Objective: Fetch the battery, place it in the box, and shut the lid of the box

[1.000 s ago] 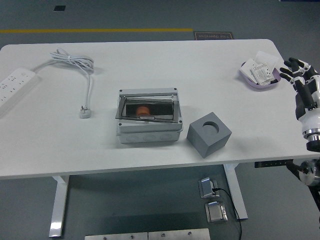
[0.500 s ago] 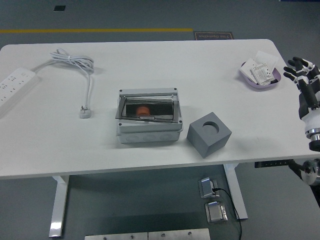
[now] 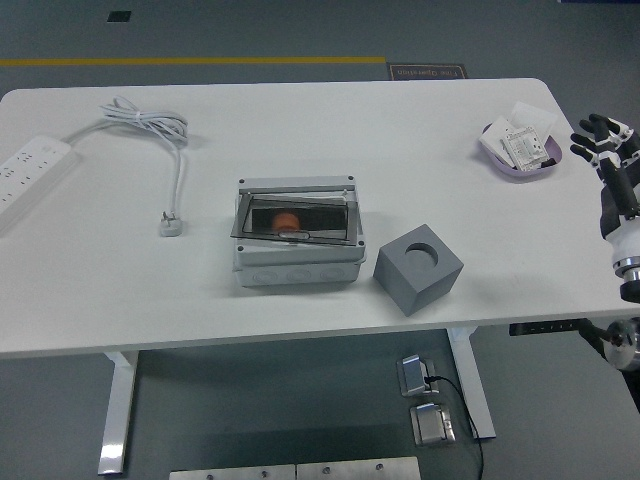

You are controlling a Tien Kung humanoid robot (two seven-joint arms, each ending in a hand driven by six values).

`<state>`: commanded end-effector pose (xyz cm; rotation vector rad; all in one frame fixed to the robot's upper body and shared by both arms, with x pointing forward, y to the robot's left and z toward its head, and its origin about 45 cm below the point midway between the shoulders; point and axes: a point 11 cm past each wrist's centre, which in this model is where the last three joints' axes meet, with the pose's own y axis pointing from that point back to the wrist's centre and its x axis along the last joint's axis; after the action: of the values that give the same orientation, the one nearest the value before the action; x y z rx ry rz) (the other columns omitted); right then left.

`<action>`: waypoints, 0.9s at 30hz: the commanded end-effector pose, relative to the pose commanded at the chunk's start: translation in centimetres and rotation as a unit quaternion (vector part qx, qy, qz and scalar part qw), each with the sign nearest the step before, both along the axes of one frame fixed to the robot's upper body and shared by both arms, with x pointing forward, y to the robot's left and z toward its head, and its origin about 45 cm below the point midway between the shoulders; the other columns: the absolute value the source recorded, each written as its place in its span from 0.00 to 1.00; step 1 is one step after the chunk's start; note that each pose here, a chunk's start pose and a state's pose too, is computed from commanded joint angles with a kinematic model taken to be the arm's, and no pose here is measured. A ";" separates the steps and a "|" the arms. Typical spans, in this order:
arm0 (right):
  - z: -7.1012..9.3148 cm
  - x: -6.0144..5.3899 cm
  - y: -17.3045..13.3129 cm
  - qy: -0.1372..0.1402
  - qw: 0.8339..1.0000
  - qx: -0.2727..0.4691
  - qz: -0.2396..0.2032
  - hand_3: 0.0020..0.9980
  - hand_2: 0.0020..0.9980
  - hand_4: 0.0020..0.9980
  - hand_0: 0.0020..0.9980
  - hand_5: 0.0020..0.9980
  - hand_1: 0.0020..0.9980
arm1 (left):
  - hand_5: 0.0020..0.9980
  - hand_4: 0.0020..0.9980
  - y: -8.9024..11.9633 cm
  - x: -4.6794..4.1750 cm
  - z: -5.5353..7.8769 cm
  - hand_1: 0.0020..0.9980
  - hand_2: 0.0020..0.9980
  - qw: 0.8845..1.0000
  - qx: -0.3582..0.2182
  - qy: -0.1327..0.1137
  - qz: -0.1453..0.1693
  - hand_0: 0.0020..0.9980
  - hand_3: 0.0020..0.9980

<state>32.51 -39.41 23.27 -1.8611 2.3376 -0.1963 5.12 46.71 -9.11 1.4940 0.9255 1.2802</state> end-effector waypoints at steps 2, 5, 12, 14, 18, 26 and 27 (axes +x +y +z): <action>-0.1 0.0 0.0 0.002 1.000 0.001 0.000 0.66 0.70 0.71 0.72 0.51 0.67 | 0.31 0.49 0.0 -0.10 0.0 0.77 0.76 1.000 0.000 0.001 0.001 0.77 0.83; -0.2 0.0 0.0 0.004 1.000 0.001 0.001 0.66 0.70 0.71 0.72 0.51 0.67 | 0.31 0.49 0.0 -0.18 0.0 0.77 0.76 1.000 0.000 0.002 0.001 0.77 0.83; -0.4 0.0 0.0 0.008 1.000 0.002 0.001 0.66 0.71 0.71 0.72 0.51 0.68 | 0.31 0.49 0.2 0.11 0.1 0.77 0.76 1.000 0.001 -0.001 0.003 0.77 0.82; -0.4 0.0 0.0 0.007 1.000 0.001 0.000 0.66 0.71 0.71 0.72 0.51 0.68 | 0.31 0.49 0.2 0.17 0.1 0.77 0.76 1.000 0.001 -0.002 0.003 0.77 0.82; -0.4 0.1 0.0 0.008 1.000 0.000 0.000 0.66 0.71 0.71 0.72 0.51 0.68 | 0.31 0.49 0.2 0.16 0.1 0.77 0.76 1.000 0.001 -0.002 0.004 0.77 0.82; -0.4 0.1 0.1 0.010 1.000 -0.004 0.000 0.66 0.71 0.71 0.72 0.51 0.67 | 0.30 0.49 0.5 0.13 0.3 0.77 0.76 1.000 0.003 -0.001 0.004 0.77 0.81; -0.4 0.1 0.1 0.010 1.000 -0.004 0.000 0.66 0.71 0.71 0.72 0.51 0.67 | 0.30 0.49 0.6 0.17 0.3 0.77 0.76 1.000 0.003 -0.001 0.004 0.77 0.81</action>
<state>32.63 -39.32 22.86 -1.8754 2.3538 -0.1894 5.29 47.27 -8.83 1.4951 0.9267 1.2915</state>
